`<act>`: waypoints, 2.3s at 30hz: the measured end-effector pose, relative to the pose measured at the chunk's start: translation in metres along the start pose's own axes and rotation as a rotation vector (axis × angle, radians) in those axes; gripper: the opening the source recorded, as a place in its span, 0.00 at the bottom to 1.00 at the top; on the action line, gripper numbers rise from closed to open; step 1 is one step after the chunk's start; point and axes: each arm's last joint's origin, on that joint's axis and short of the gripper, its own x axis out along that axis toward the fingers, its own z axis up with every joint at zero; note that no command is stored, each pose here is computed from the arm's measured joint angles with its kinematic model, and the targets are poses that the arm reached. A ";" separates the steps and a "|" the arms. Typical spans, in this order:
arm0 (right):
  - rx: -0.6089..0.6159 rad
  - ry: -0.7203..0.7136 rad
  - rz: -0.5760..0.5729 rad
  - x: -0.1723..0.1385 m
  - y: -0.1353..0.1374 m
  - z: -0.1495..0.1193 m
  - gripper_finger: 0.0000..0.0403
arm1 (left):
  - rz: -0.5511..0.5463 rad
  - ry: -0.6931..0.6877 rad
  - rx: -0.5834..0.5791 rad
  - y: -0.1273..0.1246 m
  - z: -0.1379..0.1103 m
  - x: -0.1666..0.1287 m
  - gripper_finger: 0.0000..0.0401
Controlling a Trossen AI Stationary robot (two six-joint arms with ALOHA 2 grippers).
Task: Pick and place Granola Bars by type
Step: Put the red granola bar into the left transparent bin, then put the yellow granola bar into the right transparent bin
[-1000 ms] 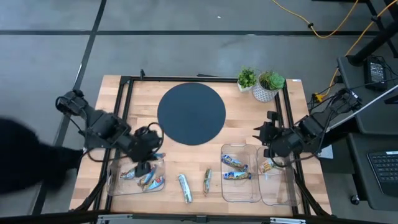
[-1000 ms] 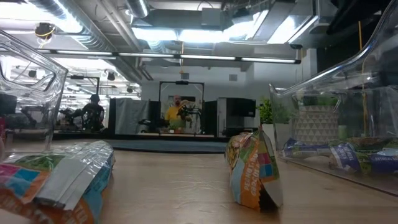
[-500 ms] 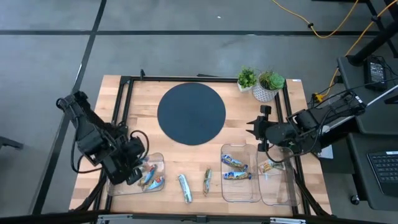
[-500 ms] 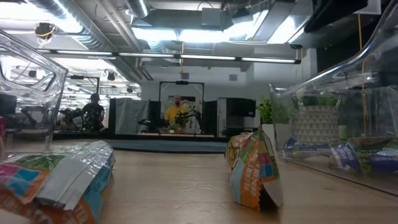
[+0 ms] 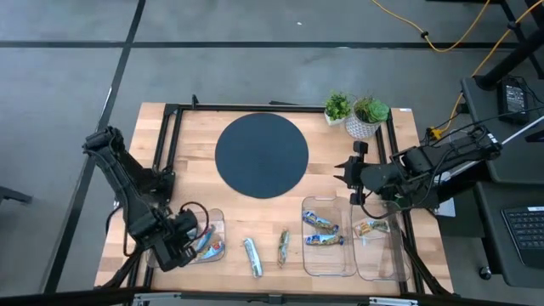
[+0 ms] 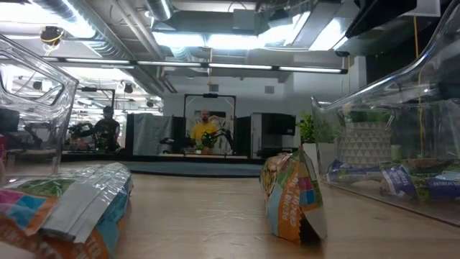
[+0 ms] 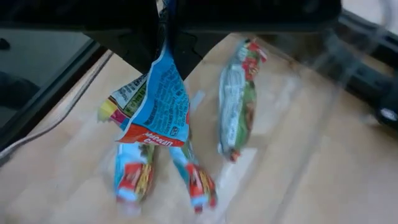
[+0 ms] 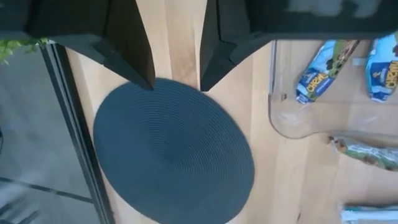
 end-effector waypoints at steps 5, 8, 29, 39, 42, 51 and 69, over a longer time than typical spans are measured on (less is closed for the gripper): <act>0.003 -0.017 -0.010 0.001 -0.003 0.002 0.32 | -0.036 0.028 -0.033 0.002 -0.006 0.023 0.02; 0.011 -0.022 -0.014 0.002 -0.004 0.003 0.32 | -0.052 0.051 -0.043 0.004 -0.008 0.037 0.04; 0.015 -0.025 0.021 0.002 -0.003 0.004 0.32 | -0.101 0.108 -0.021 0.002 -0.006 0.039 0.39; 0.014 -0.026 0.021 0.002 -0.003 0.004 0.32 | -0.117 -0.233 0.216 -0.015 0.019 -0.032 0.38; 0.016 -0.030 0.021 0.002 -0.003 0.004 0.32 | -0.148 -0.307 0.311 -0.021 0.031 -0.049 0.38; 0.029 -0.029 0.021 0.002 -0.003 0.004 0.32 | -0.219 -0.350 0.516 -0.029 0.082 -0.061 0.37; 0.069 -0.028 0.021 0.002 -0.003 0.004 0.32 | -0.238 -0.095 1.119 -0.062 0.152 0.031 0.37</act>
